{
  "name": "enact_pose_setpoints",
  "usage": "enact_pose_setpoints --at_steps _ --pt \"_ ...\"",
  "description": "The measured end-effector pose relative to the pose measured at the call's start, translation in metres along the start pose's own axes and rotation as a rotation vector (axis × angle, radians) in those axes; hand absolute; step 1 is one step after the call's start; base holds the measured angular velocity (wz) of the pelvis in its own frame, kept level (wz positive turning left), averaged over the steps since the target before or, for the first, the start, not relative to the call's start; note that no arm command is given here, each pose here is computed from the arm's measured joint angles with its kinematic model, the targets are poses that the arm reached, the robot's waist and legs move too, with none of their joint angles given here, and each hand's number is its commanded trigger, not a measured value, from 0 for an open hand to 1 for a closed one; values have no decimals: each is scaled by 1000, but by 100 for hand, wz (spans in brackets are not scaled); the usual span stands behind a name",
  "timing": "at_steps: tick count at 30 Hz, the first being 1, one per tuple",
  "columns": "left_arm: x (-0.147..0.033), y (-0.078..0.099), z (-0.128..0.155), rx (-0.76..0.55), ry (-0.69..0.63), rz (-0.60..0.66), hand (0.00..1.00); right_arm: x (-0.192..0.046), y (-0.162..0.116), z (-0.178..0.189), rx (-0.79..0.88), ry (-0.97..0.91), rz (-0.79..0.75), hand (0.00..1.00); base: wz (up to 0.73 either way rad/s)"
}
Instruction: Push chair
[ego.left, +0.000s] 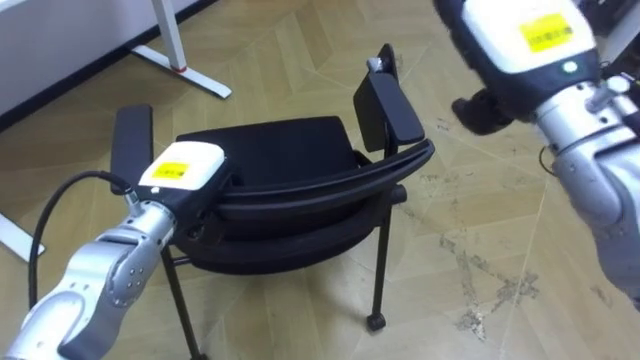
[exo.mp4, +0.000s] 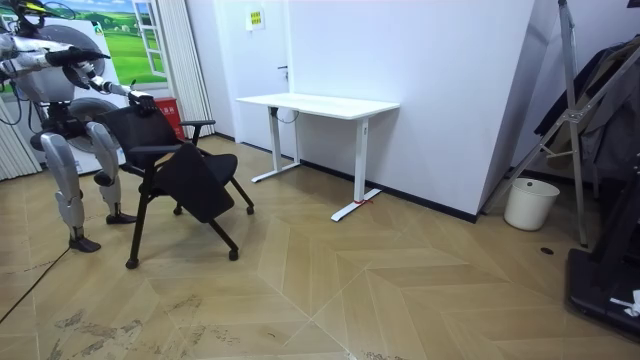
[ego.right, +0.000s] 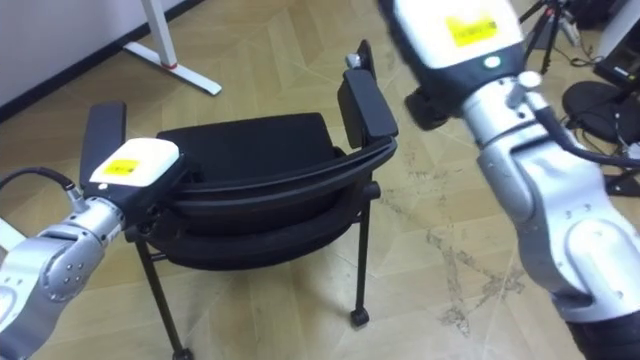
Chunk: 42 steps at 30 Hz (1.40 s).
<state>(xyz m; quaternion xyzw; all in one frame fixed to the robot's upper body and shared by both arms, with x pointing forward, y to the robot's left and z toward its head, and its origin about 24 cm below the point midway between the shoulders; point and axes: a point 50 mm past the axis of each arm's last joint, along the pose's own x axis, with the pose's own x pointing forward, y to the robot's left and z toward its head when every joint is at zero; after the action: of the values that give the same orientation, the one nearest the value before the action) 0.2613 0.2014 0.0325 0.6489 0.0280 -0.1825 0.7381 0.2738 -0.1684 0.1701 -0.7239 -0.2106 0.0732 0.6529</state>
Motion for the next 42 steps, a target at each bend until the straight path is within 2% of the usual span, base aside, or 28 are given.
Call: enact_pose_setpoints --at_steps 7,19,28,36,42 --pt "4 1 3 10 -21 0 100 0 3 3 20 -20 62 0 0" --pt "12 -1 10 12 -62 -17 100 -5 28 26 86 -155 283 0 5" --pt "15 -5 12 -14 -75 -17 100 -29 66 33 155 -180 483 0 2" --pt "21 -8 16 -13 -91 -25 100 -44 98 26 220 -125 624 0 2" --pt "24 -7 19 -12 -106 -28 100 -45 104 23 245 -105 621 0 0"
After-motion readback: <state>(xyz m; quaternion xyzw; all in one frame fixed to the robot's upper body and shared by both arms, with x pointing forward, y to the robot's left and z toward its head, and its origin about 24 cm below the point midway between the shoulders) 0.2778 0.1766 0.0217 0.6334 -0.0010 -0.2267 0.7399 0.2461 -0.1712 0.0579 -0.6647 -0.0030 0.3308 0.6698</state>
